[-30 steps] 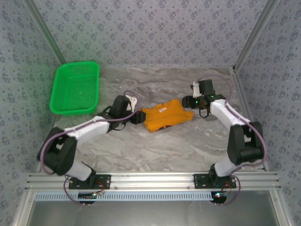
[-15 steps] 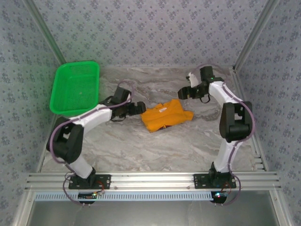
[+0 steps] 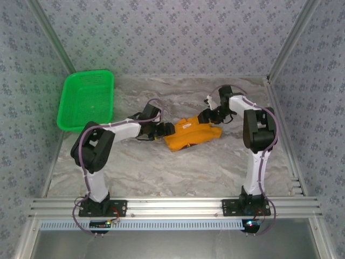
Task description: Fold the inside-out t-shirt
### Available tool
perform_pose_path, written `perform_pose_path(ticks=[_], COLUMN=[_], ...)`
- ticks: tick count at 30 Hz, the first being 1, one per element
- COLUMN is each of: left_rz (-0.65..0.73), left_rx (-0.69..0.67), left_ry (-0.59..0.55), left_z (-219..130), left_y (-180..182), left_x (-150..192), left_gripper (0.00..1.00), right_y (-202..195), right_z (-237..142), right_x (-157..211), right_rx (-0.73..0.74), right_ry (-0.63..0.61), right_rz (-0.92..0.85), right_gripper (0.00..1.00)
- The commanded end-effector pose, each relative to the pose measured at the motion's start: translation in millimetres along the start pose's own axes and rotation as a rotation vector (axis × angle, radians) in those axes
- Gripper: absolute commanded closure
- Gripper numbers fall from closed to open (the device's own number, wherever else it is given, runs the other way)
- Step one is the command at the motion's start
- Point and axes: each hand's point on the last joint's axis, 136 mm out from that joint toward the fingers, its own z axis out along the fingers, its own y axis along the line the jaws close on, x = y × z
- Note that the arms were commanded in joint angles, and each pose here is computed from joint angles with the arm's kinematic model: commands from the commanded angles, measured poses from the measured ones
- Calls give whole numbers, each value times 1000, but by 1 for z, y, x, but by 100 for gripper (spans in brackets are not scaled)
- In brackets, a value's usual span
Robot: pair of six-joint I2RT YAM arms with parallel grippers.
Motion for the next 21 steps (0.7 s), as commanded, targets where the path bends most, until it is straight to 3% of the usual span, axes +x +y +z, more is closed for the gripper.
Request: perform_pose_path(ticks=[1,4,6,10,13,14,16,20,21], left_rz=[34,70,85,123,156,166,183,165,152], left_rx=[108,179,221,315,368,381,401,410,408], left_ry=[42,37,43,35,30,21,-6,-84,-104], left_z=[19,21,22,25,36,39,47,46,42], left_y=[-24,-43,-55,-85,-110,-118,-132,-139,-137], left_x=[4,-1,-5,-22,-39,-46,-61,-96,-105], left_gripper=[32,44,53,64,65,61,36,11,8], right_y=[3,9,7,-12,-36,-43,-68,-123,-137], right_z=[6,-1,-14,-58,-93,-102,-123,-152,-159], right_x=[12,10,3,-18,-32,-36,-44,-54,-57], right_rx=[-59,-105,-116,-41,12,24,74,128,138], right_ry=[39,22,-31,-161,-229,-245,-276,-327,-339], right_rz=[49,63,87,107,133,140,164,238,248], right_gripper=[57,81,89,92,94,94,94,94,94])
